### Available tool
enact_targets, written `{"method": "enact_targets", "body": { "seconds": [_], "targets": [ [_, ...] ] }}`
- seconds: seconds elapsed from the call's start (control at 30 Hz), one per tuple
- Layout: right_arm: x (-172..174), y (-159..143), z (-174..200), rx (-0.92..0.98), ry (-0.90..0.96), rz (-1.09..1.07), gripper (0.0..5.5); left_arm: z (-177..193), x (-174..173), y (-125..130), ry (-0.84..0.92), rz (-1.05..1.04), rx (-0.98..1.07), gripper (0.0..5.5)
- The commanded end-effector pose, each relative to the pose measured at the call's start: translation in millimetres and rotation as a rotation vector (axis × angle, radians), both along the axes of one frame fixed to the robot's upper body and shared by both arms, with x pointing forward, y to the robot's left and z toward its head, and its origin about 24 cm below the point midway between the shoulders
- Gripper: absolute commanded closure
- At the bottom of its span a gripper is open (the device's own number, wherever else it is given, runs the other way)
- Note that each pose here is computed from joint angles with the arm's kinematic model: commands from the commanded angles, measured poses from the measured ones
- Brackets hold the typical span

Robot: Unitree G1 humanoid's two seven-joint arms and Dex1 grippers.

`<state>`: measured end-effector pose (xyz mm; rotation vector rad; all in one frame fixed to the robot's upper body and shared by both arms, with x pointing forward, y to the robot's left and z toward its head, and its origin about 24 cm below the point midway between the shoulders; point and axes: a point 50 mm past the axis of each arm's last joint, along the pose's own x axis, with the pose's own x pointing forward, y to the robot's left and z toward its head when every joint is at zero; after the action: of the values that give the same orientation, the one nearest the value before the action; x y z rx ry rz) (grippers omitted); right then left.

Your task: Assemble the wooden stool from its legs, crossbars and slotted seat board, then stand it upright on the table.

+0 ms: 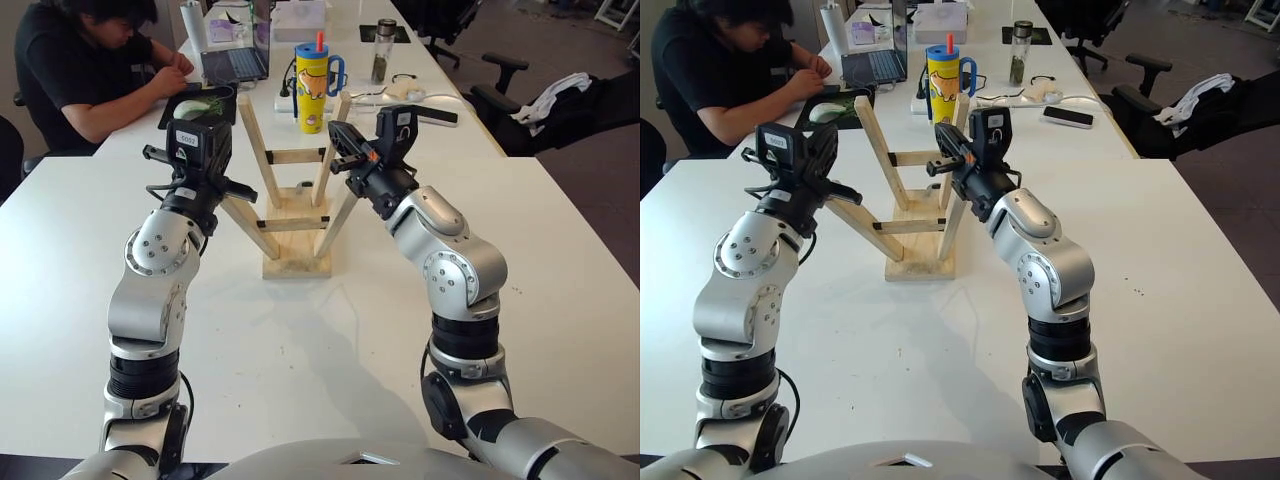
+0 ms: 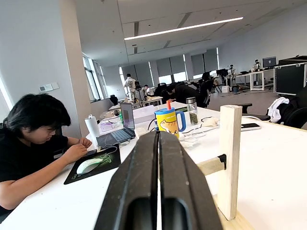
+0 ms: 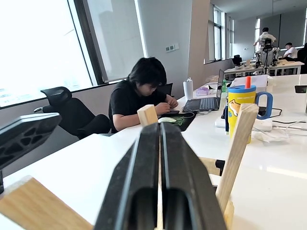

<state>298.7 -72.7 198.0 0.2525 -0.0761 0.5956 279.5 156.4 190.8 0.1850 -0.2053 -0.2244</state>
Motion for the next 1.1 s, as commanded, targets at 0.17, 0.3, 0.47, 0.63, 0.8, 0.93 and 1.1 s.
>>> {"method": "enact_targets", "body": {
  "seconds": [0.17,0.3,0.47,0.63,0.8,0.93,1.1],
  "targets": [
    [4,-33,20,0.209,-0.189,-0.033,5.5,13,17,35,-0.137,0.244,-0.066,5.47],
    [8,-66,35,0.353,-0.253,-0.097,5.5,51,7,32,-0.386,0.163,-0.134,5.47],
    [31,-64,-21,0.029,-0.086,0.037,5.5,58,-12,-23,-0.331,-0.525,-0.166,5.47],
    [24,-48,-46,-0.092,-0.074,0.384,5.5,25,-12,-8,0.061,-0.889,-0.325,5.47],
    [25,-47,-46,-0.085,-0.106,0.572,5.5,-23,-19,17,0.374,-0.971,-0.299,5.47],
    [16,-39,-41,-0.049,-0.128,0.765,5.5,-82,-30,31,0.669,-0.915,-0.086,5.47],
    [3,-8,-43,-0.056,-0.157,0.873,5.5,-142,-48,66,0.981,-0.778,0.269,5.47]
  ]
}}
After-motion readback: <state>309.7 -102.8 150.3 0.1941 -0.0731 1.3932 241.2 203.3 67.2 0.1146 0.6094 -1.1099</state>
